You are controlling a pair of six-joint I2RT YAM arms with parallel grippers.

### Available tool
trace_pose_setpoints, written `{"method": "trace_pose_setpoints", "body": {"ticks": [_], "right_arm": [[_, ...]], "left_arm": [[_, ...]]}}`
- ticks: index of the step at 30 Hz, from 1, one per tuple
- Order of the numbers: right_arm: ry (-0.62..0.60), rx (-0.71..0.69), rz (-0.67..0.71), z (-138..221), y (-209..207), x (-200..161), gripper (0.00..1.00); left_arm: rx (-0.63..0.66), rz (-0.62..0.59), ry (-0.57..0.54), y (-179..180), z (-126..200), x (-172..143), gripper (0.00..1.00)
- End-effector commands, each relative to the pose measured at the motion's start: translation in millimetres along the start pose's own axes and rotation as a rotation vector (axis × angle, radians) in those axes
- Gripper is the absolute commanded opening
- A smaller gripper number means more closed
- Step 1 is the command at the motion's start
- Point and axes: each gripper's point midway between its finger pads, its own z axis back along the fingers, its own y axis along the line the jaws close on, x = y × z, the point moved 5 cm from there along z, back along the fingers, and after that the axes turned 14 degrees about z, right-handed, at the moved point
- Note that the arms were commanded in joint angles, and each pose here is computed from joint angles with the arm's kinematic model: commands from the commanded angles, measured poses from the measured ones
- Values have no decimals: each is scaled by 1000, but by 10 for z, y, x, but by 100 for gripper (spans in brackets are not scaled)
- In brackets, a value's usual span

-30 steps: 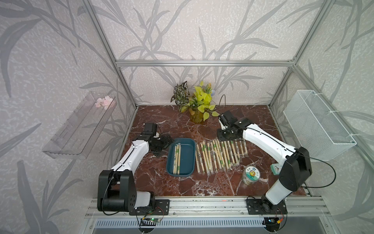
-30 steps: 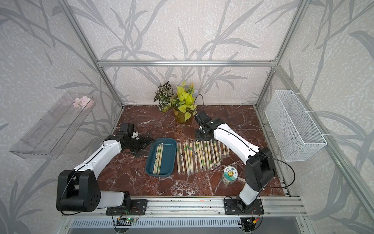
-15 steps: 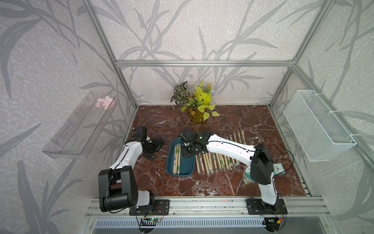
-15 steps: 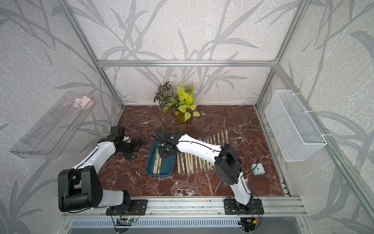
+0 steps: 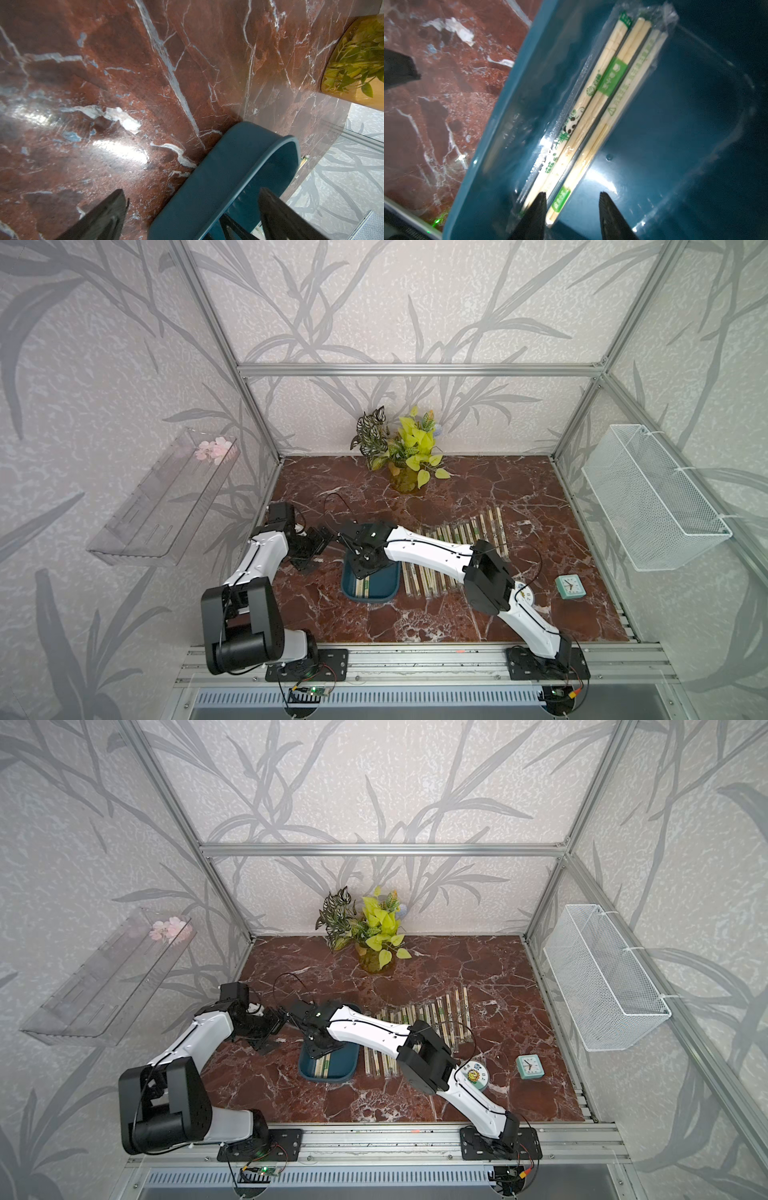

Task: Take the paired disposable chopsticks out of the storage box
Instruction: Pick up the paired disposable chopsticks from the storage box.

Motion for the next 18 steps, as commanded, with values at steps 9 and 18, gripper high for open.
{"method": "trace_pose_setpoints", "body": {"ticks": [9, 18], "right_arm": [[65, -101, 16, -137, -107, -80, 43], [91, -112, 30, -297, -99, -30, 43]], "left_arm": [[-9, -2, 22, 57, 34, -52, 100], [-10, -1, 26, 61, 33, -52, 100]]}}
